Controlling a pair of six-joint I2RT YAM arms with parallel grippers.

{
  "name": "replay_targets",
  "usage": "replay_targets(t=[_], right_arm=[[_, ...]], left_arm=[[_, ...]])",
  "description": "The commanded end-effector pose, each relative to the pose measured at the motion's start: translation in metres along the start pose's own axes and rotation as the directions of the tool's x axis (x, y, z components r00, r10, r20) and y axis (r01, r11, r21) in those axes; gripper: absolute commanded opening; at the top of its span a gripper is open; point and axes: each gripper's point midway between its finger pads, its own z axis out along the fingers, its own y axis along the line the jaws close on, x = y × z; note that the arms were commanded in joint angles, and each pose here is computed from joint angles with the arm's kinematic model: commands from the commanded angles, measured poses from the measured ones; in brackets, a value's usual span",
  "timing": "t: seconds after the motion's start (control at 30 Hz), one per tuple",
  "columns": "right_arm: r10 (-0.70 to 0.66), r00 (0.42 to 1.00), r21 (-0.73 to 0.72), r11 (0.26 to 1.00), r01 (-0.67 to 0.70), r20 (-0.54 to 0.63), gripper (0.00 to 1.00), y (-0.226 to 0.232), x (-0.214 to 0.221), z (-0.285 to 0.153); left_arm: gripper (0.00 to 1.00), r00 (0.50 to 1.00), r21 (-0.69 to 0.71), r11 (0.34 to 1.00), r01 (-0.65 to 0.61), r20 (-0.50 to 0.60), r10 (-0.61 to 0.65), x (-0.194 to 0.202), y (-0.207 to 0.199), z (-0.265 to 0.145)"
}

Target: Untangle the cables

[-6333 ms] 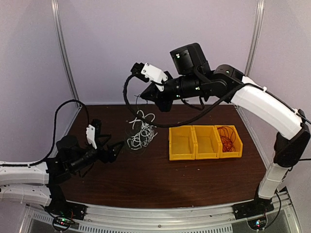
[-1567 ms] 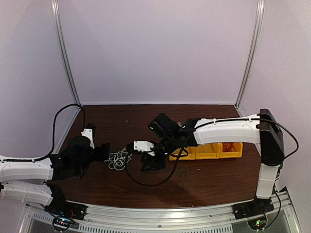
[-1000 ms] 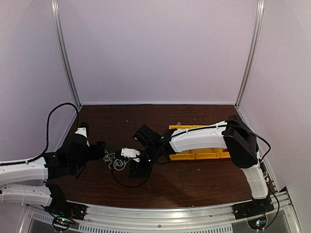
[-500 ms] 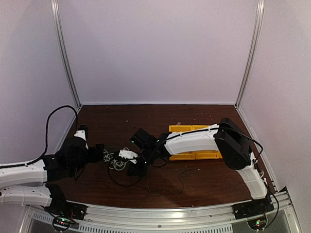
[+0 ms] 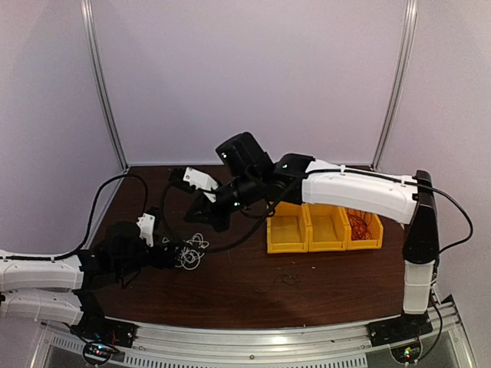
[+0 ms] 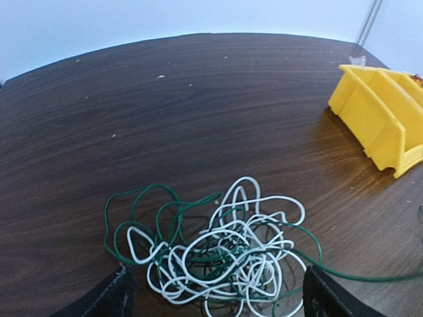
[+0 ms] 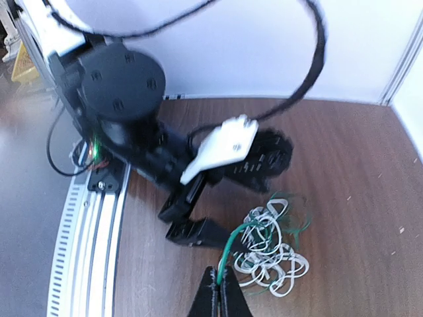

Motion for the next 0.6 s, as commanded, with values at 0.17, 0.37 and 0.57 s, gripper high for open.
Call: replay_targets(t=[0.17, 0.37, 0.57], right_arm=[[-0.106, 0.982, 0.129, 0.988, 0.087, 0.153, 0.00, -0.011, -0.087, -0.069], [-0.138, 0.966, 0.158, 0.982, 0.105, 0.219, 0.00, -0.010, -0.118, -0.090], [-0.124, 0.975, 0.149, 0.984, 0.097, 0.187, 0.00, -0.014, -0.106, -0.075]], left_arm=[[0.89, 0.983, 0.228, 0.968, -0.108, 0.169, 0.070, -0.029, -0.041, -0.009], [0.88, 0.970, 0.291, 0.949, -0.124, 0.237, 0.054, -0.042, -0.053, -0.018], [0.86, 0.952, 0.423, 0.884, -0.199, 0.297, 0.072, -0.060, -0.085, -0.027]])
